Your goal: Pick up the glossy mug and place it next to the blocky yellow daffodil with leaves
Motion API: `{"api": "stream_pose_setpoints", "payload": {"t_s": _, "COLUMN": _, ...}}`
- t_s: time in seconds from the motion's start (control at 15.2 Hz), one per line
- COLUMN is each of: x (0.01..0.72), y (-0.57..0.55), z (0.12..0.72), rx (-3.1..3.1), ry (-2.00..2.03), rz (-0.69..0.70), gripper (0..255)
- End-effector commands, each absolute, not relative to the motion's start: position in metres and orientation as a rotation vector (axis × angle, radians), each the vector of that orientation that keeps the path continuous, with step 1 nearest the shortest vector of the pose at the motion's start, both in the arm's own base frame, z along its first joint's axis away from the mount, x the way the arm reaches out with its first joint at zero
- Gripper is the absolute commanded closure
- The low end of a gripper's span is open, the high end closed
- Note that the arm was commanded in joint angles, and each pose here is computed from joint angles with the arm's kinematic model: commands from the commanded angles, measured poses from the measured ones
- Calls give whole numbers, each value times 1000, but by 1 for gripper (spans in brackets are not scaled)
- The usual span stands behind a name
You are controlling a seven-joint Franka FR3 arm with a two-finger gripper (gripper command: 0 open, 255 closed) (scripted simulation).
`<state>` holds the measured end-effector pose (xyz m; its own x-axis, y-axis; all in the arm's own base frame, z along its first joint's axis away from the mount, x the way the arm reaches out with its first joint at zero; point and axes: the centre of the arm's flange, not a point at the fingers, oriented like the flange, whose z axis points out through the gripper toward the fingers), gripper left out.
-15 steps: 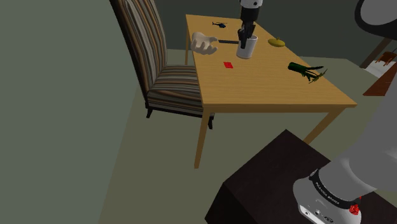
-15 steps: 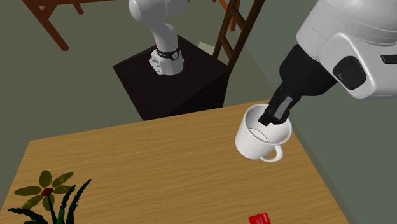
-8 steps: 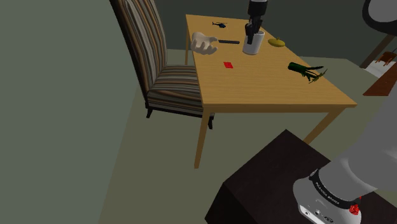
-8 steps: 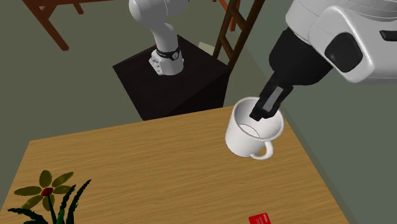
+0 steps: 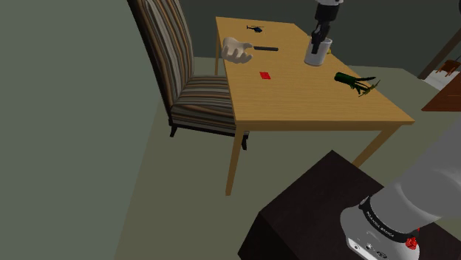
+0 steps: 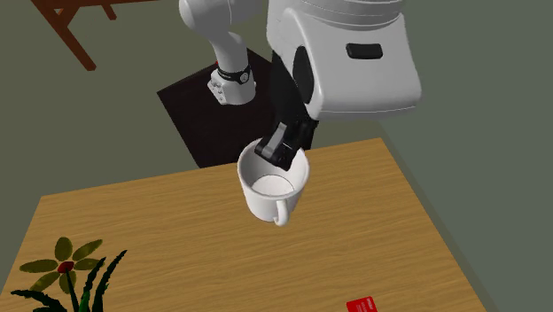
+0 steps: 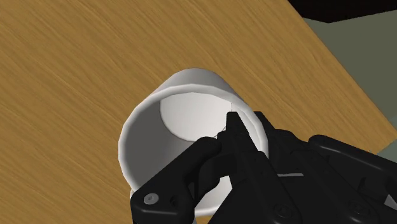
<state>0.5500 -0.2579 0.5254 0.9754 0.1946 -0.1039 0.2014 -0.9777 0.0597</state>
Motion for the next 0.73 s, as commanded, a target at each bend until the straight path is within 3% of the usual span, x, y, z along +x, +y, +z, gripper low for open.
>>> {"api": "stream_pose_setpoints", "payload": {"t_s": 0.0, "x": 533, "y": -276, "z": 526, "rx": 3052, "ry": 308, "rz": -149, "gripper": 255}}
{"api": "stream_pose_setpoints", "payload": {"t_s": 0.66, "x": 448, "y": -377, "z": 526, "rx": 3052, "ry": 308, "rz": -149, "gripper": 255}}
